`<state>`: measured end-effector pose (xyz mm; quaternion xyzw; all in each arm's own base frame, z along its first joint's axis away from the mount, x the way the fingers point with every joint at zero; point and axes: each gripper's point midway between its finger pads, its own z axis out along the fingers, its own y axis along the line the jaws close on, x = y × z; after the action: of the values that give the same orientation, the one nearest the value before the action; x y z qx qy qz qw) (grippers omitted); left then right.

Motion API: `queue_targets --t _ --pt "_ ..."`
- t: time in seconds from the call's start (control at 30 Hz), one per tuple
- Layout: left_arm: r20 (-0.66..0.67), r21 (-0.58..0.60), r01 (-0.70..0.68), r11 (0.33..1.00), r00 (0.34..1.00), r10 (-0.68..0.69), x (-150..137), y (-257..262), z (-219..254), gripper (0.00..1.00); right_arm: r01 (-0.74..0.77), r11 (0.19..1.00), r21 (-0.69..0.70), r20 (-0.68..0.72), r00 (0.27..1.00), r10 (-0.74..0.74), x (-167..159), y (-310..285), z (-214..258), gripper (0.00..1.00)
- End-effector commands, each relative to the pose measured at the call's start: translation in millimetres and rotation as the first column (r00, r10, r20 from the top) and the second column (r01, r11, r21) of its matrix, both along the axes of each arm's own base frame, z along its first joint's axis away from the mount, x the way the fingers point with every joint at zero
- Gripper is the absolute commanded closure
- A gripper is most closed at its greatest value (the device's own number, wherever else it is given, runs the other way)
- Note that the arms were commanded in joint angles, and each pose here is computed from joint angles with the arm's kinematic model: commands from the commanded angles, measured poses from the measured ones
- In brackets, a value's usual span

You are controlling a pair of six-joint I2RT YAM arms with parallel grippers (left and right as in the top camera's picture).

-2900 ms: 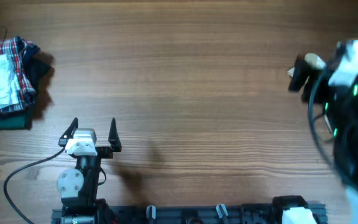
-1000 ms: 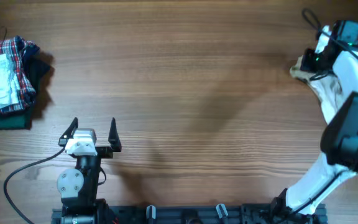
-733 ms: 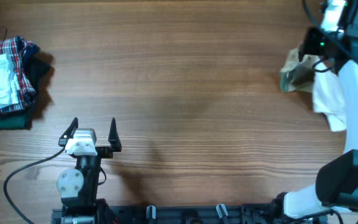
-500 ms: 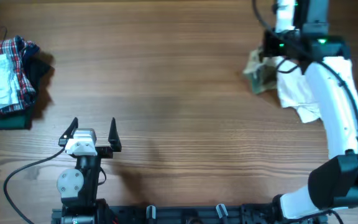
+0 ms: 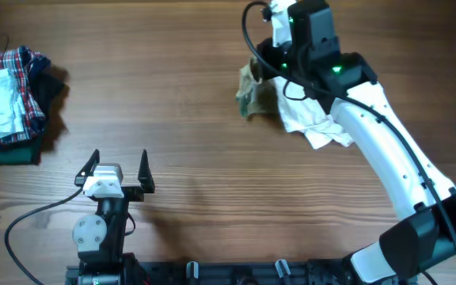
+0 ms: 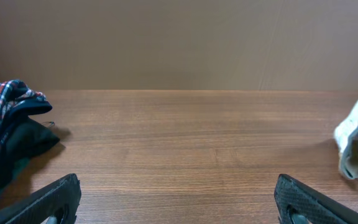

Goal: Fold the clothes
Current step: 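Drag the white garment with the right gripper toward the table center, then reach the left gripper to the garment and grasp its left edge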

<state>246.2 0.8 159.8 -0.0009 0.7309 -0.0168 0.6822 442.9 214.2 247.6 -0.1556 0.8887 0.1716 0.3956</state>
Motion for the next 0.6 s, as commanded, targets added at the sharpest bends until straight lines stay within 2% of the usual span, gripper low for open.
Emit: queue_targets --t 0.0,0.27,0.37,0.4,0.47,0.57 --pt "0.0 0.018 0.012 1.0 1.0 -0.012 -0.1 -1.4 -1.8 0.0 -0.076 0.989 0.125 0.039 0.997 0.072 -11.9 35.0 29.3 0.96" --pt "0.0 0.018 0.012 1.0 1.0 -0.012 -0.1 -1.4 -1.8 0.0 -0.112 0.986 0.127 0.053 0.993 0.106 -18.7 49.8 31.9 0.96" --pt "0.048 0.022 0.011 1.0 0.999 -0.012 0.4 -1.5 9.9 0.0 -0.111 0.986 0.124 0.045 0.993 0.106 -19.7 49.2 30.2 0.96" --pt "0.108 0.027 0.046 0.999 0.993 -0.049 -0.1 -7.7 25.0 0.0 -0.111 0.986 0.123 0.045 0.993 0.106 -19.8 49.2 30.0 0.96" --pt "0.195 0.045 0.243 0.969 0.949 -0.247 -8.5 -42.0 49.3 0.0 -0.107 0.987 0.121 0.045 0.994 0.103 -19.4 48.6 29.9 0.96" --pt "0.228 -0.014 0.319 0.948 0.924 -0.307 -22.6 -53.9 98.8 0.0 -0.108 0.987 0.121 0.046 0.994 0.103 -19.3 48.6 30.0 0.96"
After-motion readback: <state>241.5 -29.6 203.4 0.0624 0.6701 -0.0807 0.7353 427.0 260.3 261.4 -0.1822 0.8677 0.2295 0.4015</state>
